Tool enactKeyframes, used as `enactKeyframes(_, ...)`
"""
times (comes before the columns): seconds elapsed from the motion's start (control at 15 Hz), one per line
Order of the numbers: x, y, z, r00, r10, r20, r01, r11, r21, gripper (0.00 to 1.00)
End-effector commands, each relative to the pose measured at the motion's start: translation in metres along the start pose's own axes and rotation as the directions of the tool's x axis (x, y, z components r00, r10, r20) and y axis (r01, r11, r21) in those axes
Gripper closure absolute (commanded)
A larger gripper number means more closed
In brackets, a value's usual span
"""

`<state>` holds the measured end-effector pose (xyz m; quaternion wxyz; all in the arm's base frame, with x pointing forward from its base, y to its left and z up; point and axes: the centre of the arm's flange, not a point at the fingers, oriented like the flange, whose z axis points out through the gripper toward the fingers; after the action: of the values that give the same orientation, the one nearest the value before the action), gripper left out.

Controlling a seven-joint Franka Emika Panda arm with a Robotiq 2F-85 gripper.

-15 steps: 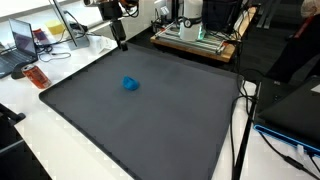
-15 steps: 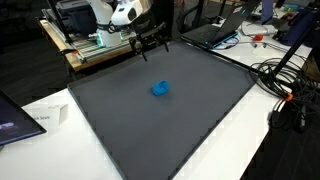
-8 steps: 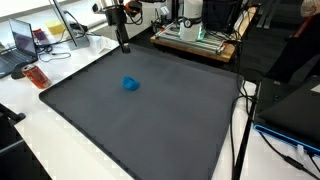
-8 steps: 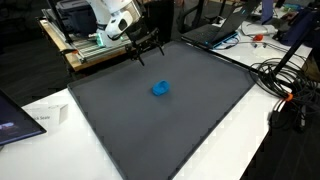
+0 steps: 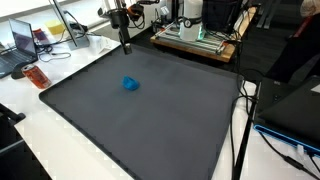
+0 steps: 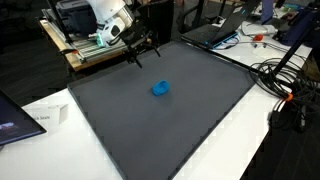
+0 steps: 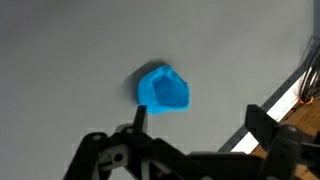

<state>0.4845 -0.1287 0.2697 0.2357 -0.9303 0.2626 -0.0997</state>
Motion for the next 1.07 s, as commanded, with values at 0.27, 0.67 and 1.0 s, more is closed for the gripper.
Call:
enactKeyframes(0.27,0.034,0.019,-0.005,0.997,-0.022,0.072,0.023,1.0,-0.015,0.0)
enactKeyframes(0.67,0.096,0.016,-0.002,0.982,-0.062,0.178,0.072,0.996,-0.051,0.0)
enactKeyframes(1.0,0.146,-0.003,0.005,0.974,-0.038,0.223,0.063,0.992,-0.108,0.0)
